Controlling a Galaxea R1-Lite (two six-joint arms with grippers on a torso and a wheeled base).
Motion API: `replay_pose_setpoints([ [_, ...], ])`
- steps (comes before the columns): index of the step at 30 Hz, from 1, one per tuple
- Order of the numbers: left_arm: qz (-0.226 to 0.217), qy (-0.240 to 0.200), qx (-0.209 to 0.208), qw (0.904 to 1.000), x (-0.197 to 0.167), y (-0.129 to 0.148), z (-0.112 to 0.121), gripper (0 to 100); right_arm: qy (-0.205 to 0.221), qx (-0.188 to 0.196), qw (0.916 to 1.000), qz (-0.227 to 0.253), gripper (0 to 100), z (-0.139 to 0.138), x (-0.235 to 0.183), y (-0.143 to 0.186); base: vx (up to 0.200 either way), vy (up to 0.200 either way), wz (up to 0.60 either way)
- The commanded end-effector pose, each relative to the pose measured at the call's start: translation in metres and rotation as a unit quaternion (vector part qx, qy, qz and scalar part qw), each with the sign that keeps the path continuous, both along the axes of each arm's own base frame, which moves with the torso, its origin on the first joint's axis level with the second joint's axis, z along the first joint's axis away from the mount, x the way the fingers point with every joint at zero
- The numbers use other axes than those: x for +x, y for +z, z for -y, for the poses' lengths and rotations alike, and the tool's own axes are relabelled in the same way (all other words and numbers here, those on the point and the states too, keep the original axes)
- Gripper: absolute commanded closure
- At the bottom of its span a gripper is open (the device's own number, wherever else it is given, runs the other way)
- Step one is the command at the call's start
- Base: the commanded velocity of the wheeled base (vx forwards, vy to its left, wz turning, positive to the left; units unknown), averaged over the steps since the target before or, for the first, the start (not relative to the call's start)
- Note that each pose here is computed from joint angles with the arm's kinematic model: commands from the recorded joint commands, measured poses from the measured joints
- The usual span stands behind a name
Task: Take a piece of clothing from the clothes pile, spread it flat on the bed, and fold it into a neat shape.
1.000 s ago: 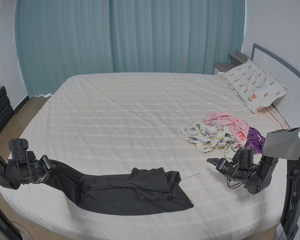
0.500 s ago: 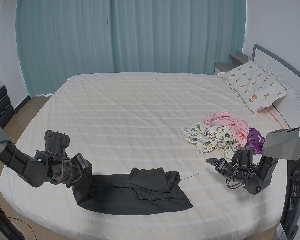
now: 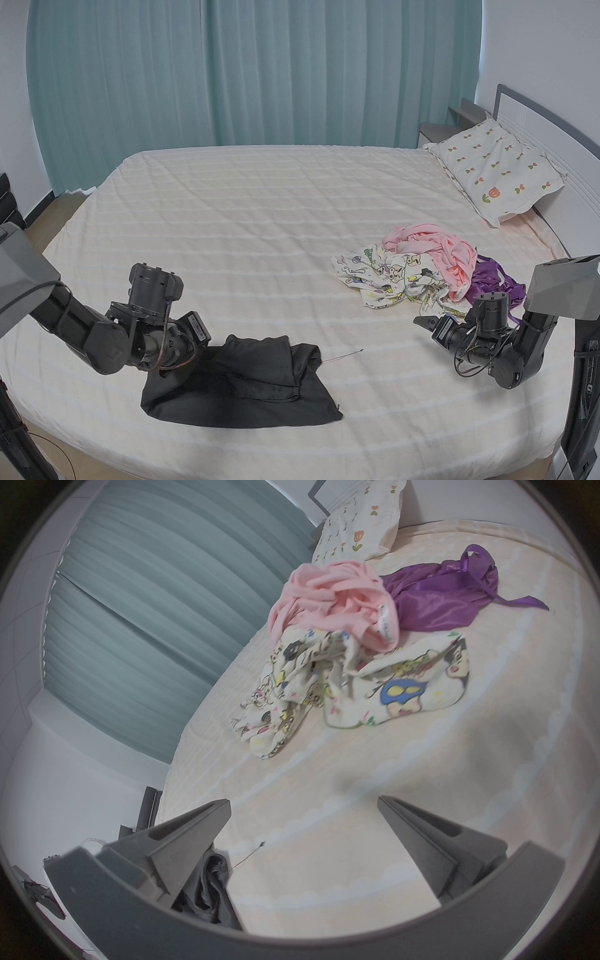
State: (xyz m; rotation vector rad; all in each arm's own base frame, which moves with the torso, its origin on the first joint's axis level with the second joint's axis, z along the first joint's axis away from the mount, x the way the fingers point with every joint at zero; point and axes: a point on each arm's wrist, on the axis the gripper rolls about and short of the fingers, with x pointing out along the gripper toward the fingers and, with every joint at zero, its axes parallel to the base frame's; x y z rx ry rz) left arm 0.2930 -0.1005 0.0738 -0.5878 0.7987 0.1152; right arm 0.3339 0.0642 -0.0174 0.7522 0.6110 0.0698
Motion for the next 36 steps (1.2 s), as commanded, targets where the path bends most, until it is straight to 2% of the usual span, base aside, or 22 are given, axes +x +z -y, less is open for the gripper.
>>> replay_pose_setpoints([
  [1, -0.022, -0.017, 0.012, 0.9996, 0.010, -0.020, 0.025, 100, 0.000, 0.000, 1.0000, -0.001, 0, 0.000, 0.000, -0.001, -0.200, -0.200, 0.00],
  [4, -0.031, -0.030, 0.011, 0.9990, 0.013, -0.031, 0.042, 100, 0.000, 0.000, 1.0000, -0.002, 0, 0.000, 0.000, -0.002, -0.200, -0.200, 0.00],
  [8, -0.034, -0.023, 0.019, 0.9990, 0.020, -0.046, 0.063, 100, 0.000, 0.000, 1.0000, -0.002, 0, 0.000, 0.000, -0.002, 0.000, 0.000, 0.00],
  [12, -0.031, -0.012, 0.032, 0.9990, 0.029, -0.057, 0.071, 100, 0.000, -0.001, 1.0000, -0.003, 0, 0.000, 0.000, -0.003, 0.000, 0.000, 0.00],
  [23, -0.020, -0.028, 0.015, 0.9993, 0.030, -0.057, 0.097, 100, 0.003, -0.001, 1.0000, -0.005, 0, -0.002, 0.000, -0.004, 0.000, 0.000, 0.00],
  [24, -0.023, -0.028, 0.016, 0.9992, 0.029, -0.057, 0.098, 0, 0.004, -0.001, 1.0000, -0.005, 0, -0.003, 0.000, -0.004, 0.000, 0.000, 0.00],
  [28, -0.023, -0.026, 0.009, 0.9994, 0.028, -0.054, 0.100, 0, 0.004, -0.001, 1.0000, -0.006, 0, -0.003, 0.000, -0.004, 0.000, 0.000, 0.00],
  [34, -0.002, -0.016, -0.069, 0.9975, 0.024, -0.021, 0.102, 0, 0.006, -0.001, 1.0000, -0.007, 0, -0.004, -0.001, -0.005, 0.000, 0.000, 0.00],
  [35, -0.002, -0.016, -0.069, 0.9975, 0.024, -0.021, 0.102, 0, 0.006, -0.001, 1.0000, -0.007, 0, -0.004, -0.001, -0.005, 0.000, 0.000, 0.00],
  [36, 0.011, -0.008, -0.093, 0.9956, 0.022, -0.007, 0.099, 0, 0.006, -0.001, 1.0000, -0.007, 0, -0.004, -0.001, -0.004, 0.000, 0.000, 0.00],
])
